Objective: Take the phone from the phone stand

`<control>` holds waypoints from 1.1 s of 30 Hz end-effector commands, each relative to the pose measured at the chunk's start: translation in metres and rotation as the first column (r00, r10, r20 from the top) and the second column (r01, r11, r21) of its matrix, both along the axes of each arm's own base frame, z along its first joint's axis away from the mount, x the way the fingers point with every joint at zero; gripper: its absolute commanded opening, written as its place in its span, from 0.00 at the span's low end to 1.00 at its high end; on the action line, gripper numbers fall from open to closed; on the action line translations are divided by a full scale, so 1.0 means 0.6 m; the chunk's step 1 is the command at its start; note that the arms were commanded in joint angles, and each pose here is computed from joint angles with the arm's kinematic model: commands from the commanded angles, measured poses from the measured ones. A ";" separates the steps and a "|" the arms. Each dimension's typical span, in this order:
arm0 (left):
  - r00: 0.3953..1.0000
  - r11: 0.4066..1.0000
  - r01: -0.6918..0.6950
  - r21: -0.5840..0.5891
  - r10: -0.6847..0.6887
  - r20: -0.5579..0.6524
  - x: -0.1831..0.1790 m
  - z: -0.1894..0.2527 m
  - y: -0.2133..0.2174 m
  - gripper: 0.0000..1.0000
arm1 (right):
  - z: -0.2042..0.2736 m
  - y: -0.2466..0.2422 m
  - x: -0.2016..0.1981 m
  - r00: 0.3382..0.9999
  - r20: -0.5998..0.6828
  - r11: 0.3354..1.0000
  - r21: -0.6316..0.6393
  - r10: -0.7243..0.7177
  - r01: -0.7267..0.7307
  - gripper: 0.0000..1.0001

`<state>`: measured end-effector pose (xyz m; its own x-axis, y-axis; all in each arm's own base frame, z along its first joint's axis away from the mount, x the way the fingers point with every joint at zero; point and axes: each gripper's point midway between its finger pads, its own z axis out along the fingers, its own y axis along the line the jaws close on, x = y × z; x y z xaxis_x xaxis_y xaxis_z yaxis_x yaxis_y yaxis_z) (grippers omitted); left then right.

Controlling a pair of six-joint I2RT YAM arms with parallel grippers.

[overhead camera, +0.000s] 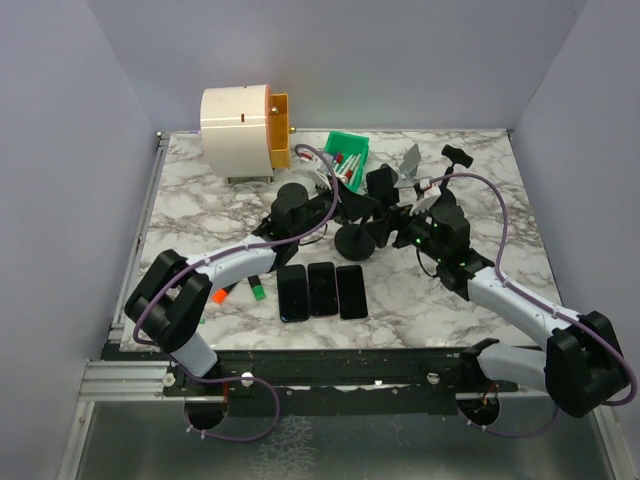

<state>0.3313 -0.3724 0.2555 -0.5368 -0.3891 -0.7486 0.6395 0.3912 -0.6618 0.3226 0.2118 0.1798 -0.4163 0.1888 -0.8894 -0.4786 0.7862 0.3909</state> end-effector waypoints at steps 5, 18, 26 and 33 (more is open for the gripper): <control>0.999 0.996 -0.030 -0.086 0.027 -0.039 -0.001 -0.023 0.043 0.00 | 0.015 -0.002 0.010 0.999 0.004 0.998 0.056 -0.036 0.036 0.00; 0.992 0.965 0.001 -0.261 -0.035 -0.123 0.006 -0.036 0.071 0.00 | 0.028 -0.001 -0.001 1.000 0.025 0.987 0.163 0.016 -0.020 0.01; 0.992 0.962 0.007 -0.271 -0.042 -0.123 0.006 -0.038 0.071 0.00 | 0.042 0.010 -0.015 0.996 0.056 0.976 0.202 0.076 -0.086 0.01; 0.993 0.961 0.018 -0.275 -0.050 -0.109 0.003 -0.034 0.071 0.00 | 0.049 0.015 -0.031 0.990 0.078 0.968 0.213 0.120 -0.134 0.00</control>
